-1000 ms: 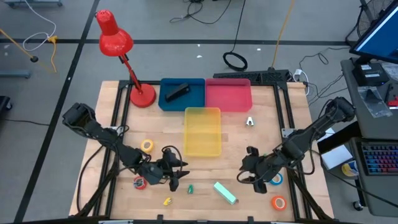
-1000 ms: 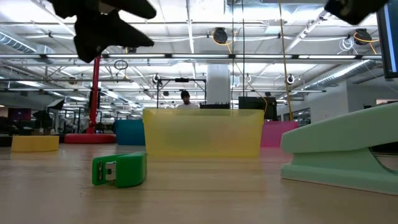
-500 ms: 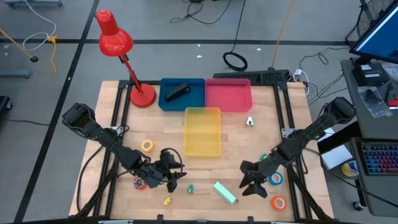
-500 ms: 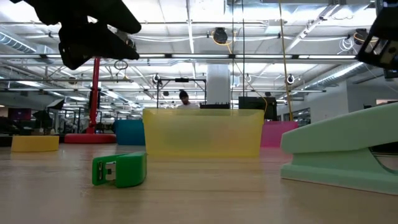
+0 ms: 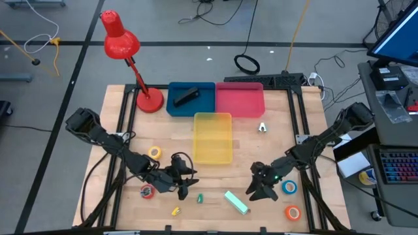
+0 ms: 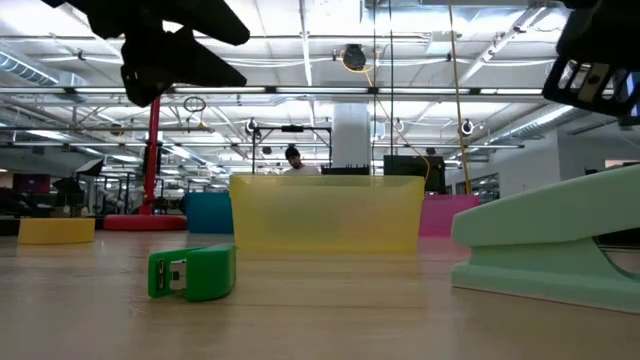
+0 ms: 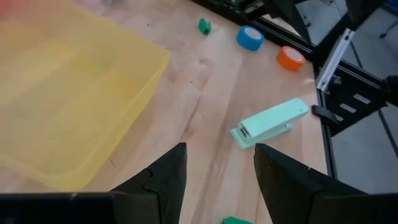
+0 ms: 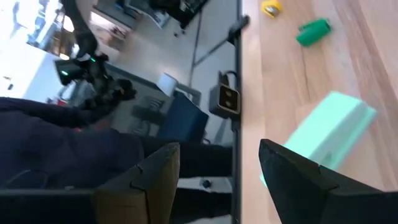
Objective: Pick and place Stapler, Stapler remover, tape
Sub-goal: Put the light blue stapler into the blue bin
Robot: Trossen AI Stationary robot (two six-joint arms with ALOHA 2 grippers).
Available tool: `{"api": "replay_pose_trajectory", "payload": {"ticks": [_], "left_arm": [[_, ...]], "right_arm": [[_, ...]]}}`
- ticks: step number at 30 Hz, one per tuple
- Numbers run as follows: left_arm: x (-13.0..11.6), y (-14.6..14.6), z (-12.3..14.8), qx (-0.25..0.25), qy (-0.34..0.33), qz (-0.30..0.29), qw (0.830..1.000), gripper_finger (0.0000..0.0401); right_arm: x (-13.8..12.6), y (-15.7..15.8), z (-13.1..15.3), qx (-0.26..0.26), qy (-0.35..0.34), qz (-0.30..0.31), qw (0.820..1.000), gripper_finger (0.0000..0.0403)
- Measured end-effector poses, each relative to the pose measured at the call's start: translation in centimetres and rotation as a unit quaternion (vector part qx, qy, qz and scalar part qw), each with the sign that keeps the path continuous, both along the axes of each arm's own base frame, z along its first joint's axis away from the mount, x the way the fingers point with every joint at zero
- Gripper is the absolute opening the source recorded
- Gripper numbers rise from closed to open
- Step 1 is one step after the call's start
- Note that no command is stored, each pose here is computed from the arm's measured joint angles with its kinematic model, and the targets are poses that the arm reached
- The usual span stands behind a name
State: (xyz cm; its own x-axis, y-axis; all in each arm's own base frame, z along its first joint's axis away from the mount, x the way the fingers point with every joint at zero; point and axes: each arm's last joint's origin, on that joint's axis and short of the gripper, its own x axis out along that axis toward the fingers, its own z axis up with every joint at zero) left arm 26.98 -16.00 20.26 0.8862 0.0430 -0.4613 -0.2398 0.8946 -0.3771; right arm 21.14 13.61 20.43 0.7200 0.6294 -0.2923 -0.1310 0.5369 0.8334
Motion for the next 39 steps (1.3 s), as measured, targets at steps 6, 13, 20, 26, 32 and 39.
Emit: {"api": "replay_pose_trajectory", "payload": {"ticks": [6,13,20,26,32,39], "left_arm": [[0.3,-0.3,0.5,-0.001,-0.041,-0.049,0.998,0.0186],[-1.0,0.0,-1.1,-0.037,-0.11,-0.101,0.988,0.0186],[-2.2,-0.2,-1.8,-0.052,-0.137,-0.119,0.982,0.0186],[-2.2,-0.2,-1.8,-0.045,-0.134,-0.147,0.979,0.0186],[-2.1,1.1,-1.2,-0.028,-0.114,-0.169,0.979,0.0186],[-2.9,2.9,0.7,0.031,-0.119,-0.177,0.976,0.0186]], "right_arm": [[0.3,-0.2,0.6,0.008,-0.034,-0.005,0.999,0.0212],[0.4,-0.1,1.0,-0.035,-0.092,-0.036,0.995,0.0212],[0.8,0.8,2.8,-0.091,-0.157,-0.04,0.983,0.0212],[1.5,1.3,4.4,-0.194,-0.111,-0.028,0.974,0.0212],[1.9,1.5,6.0,-0.268,-0.031,-0.014,0.963,0.0212],[3.1,3.0,5.6,-0.284,0.031,0.0,0.958,0.0212]]}}
